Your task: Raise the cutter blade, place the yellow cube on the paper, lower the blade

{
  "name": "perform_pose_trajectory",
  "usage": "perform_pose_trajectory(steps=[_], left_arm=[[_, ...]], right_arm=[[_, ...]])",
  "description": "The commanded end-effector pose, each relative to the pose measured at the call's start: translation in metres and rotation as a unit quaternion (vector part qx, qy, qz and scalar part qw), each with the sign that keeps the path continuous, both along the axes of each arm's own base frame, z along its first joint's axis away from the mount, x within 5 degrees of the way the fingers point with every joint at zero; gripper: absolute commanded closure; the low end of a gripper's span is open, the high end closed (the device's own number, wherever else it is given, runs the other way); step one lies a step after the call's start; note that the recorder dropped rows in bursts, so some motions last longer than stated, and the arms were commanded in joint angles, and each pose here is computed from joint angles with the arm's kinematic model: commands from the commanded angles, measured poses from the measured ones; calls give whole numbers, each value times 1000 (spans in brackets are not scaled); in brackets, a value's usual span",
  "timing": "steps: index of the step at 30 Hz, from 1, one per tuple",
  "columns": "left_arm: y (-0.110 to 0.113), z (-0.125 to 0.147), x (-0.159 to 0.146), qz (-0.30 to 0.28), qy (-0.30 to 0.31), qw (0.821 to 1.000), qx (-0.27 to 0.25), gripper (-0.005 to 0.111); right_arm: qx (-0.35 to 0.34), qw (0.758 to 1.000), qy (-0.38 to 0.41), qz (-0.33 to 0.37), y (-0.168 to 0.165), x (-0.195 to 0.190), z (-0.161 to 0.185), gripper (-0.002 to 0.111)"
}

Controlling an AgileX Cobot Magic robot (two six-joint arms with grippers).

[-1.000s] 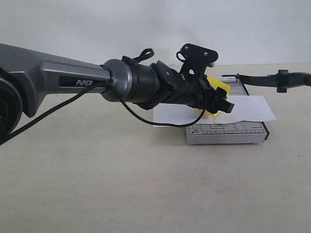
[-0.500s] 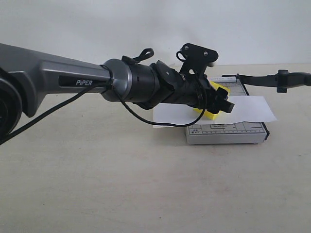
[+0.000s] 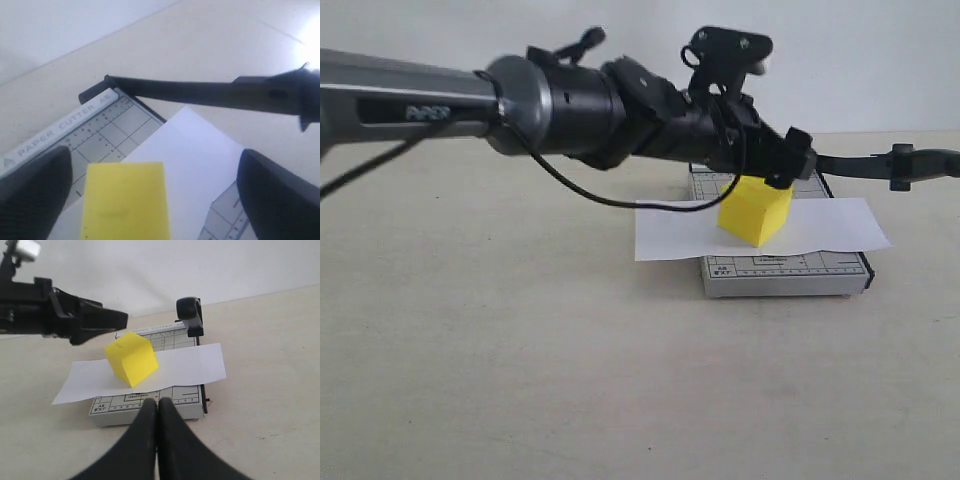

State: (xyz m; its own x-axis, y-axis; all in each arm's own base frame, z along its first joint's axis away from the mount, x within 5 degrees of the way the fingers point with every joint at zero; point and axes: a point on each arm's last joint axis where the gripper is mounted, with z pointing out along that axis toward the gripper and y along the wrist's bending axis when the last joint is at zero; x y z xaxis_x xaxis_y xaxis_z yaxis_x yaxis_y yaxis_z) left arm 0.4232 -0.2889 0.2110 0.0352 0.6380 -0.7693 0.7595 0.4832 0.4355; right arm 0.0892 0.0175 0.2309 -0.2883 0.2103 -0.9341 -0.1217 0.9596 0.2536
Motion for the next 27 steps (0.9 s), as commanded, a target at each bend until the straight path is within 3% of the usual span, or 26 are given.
perform_pose_trajectory(steps=[1, 5, 7, 13, 20, 27], left_arm=[[32, 45, -7, -22, 39, 999, -11, 38], [74, 71, -22, -41, 82, 991, 102, 80], [85, 91, -30, -22, 91, 992, 79, 102], [111, 144, -86, -24, 60, 995, 69, 102], [145, 165, -155, 3, 7, 999, 38, 102], [188, 191, -246, 36, -94, 994, -44, 102]], right_arm=[[-2, 1000, -7, 1, 0, 0, 0, 108], [-2, 1000, -7, 1, 0, 0, 0, 108], [-2, 1000, -7, 1, 0, 0, 0, 108], [-2, 1000, -7, 1, 0, 0, 0, 108], [-2, 1000, -7, 1, 0, 0, 0, 108], [-2, 1000, -7, 1, 0, 0, 0, 108]])
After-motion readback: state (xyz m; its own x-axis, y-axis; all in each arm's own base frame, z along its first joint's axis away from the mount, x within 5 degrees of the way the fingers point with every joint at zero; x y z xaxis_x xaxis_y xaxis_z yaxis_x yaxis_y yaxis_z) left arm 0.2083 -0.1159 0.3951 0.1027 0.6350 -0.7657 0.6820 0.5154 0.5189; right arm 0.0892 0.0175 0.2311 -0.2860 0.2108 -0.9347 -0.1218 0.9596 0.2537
